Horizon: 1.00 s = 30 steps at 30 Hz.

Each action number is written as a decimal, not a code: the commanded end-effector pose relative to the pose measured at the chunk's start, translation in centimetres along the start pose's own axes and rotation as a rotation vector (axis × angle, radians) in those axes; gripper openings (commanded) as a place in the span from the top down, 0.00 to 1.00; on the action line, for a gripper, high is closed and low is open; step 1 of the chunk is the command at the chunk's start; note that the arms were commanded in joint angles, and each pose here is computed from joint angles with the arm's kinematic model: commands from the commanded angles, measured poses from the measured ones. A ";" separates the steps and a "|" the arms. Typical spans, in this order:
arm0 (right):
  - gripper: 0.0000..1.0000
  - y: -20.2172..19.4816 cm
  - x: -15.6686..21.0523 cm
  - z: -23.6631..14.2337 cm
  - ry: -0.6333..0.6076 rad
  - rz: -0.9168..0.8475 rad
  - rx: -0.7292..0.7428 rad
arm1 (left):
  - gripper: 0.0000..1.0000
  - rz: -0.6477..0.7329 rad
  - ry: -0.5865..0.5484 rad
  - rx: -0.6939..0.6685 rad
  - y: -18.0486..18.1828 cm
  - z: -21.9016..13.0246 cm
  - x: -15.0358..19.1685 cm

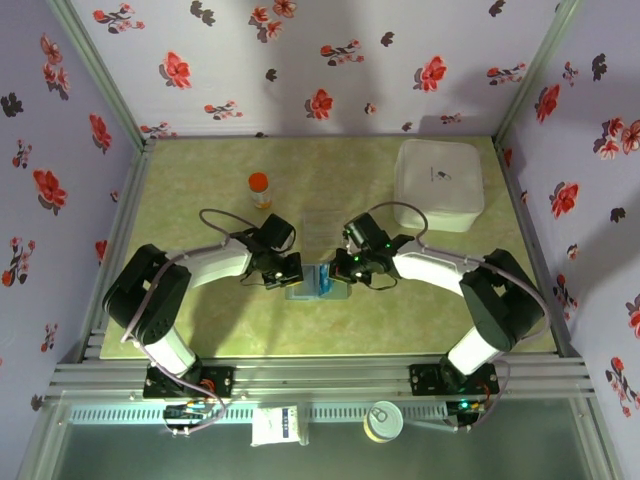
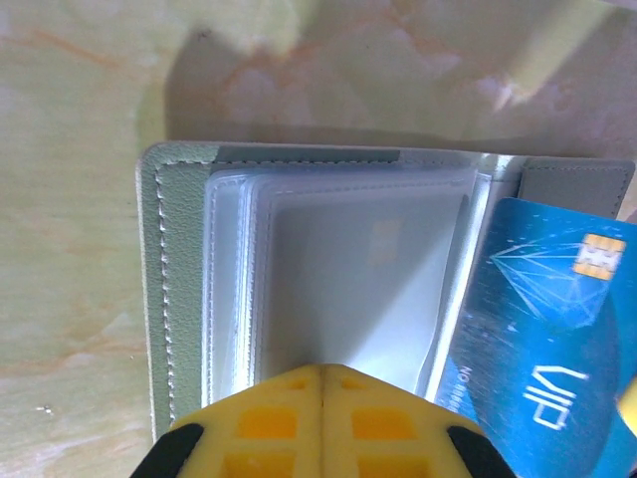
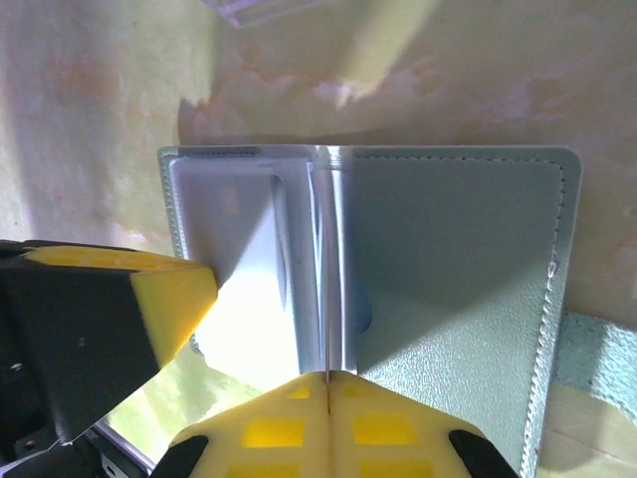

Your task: Take the credit cards out of the card holder

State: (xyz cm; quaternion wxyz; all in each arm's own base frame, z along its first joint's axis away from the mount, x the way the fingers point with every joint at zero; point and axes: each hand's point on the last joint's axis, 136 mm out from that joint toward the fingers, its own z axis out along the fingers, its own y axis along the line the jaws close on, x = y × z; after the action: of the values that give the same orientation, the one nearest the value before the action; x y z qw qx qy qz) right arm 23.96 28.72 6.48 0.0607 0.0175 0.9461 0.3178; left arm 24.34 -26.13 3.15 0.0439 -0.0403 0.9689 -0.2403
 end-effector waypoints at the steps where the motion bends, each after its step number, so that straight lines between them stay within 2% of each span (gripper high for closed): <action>1: 0.95 0.8 -0.5 -2.0 -0.032 -0.057 0.040 | 0.95 -0.003 -0.019 0.000 0.1 -1.1 -0.2; 9: 0.96 1.1 -0.8 -3.8 0.025 -0.325 0.144 | 0.89 0.013 -0.051 0.037 -0.7 -2.5 -0.9; 18: 0.96 0.1 -3.8 -5.1 0.101 -0.862 0.359 | 0.85 -0.031 -0.108 0.048 1.0 -3.8 -1.7; 23: 0.94 0.8 -4.0 -5.2 0.255 -1.221 0.372 | 0.81 -0.078 -0.160 0.073 2.2 -5.0 -2.4; 30: 0.97 2.7 -7.5 -5.4 0.318 -1.468 0.440 | 0.72 -0.131 -0.210 0.117 3.2 -5.7 -2.6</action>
State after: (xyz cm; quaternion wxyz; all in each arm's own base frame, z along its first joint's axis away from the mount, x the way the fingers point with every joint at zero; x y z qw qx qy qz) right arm 30.35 27.84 12.85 0.1387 -0.5695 0.8092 0.0407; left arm 25.94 -20.48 6.33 0.1174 -0.1161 0.9461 -0.2788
